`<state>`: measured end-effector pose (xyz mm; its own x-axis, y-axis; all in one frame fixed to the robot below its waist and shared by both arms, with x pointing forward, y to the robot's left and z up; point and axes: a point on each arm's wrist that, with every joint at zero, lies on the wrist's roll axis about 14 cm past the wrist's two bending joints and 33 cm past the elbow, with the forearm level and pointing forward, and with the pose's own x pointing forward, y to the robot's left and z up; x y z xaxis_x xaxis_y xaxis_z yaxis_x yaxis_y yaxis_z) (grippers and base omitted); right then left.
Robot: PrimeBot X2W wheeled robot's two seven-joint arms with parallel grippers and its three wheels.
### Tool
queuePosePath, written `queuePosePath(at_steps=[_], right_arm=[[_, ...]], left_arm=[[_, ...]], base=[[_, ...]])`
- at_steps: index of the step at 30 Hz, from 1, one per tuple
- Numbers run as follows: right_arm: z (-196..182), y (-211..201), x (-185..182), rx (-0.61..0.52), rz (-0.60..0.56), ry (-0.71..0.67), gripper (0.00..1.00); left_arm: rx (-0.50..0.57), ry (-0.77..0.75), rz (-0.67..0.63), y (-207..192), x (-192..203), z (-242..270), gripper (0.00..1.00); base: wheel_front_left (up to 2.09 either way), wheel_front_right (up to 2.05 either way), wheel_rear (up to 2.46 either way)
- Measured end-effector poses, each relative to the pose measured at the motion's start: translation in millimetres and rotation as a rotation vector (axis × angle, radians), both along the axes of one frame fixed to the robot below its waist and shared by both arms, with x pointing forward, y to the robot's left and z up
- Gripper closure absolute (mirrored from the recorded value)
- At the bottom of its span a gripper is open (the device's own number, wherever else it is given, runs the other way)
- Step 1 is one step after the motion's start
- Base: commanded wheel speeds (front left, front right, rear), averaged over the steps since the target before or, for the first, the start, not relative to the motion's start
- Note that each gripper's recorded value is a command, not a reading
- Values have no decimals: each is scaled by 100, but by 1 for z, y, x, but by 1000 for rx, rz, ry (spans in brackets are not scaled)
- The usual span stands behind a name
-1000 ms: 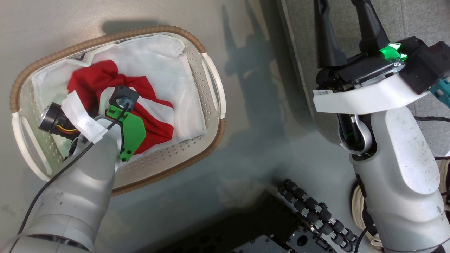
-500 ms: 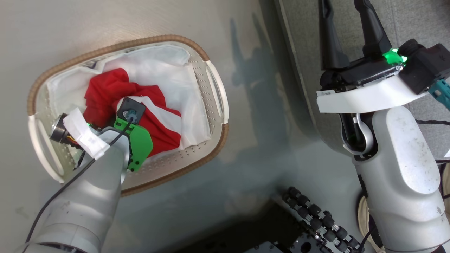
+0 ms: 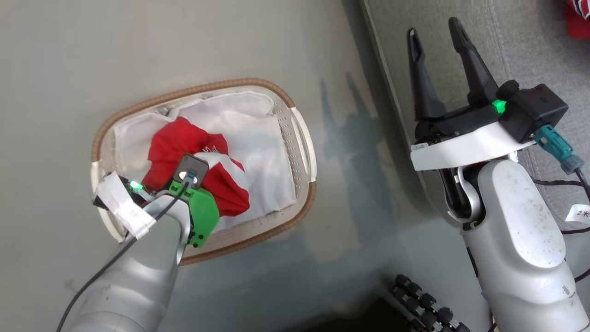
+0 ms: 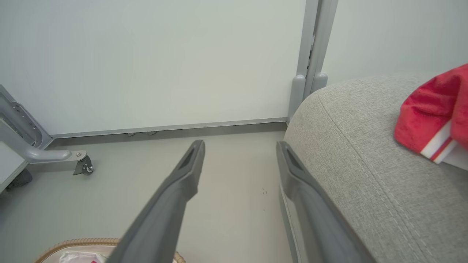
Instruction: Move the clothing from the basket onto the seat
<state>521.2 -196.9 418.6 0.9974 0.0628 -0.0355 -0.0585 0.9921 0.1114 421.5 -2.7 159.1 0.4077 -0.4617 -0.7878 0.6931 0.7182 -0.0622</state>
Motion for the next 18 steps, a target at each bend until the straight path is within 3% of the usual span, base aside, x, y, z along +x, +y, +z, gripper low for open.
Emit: queuePosePath(at_steps=[18], right_arm=[[32,22,-27,-15,45,-28,0]], left_arm=[[-148,-175,112,6,11,91,100]], base=[[0,0,0]])
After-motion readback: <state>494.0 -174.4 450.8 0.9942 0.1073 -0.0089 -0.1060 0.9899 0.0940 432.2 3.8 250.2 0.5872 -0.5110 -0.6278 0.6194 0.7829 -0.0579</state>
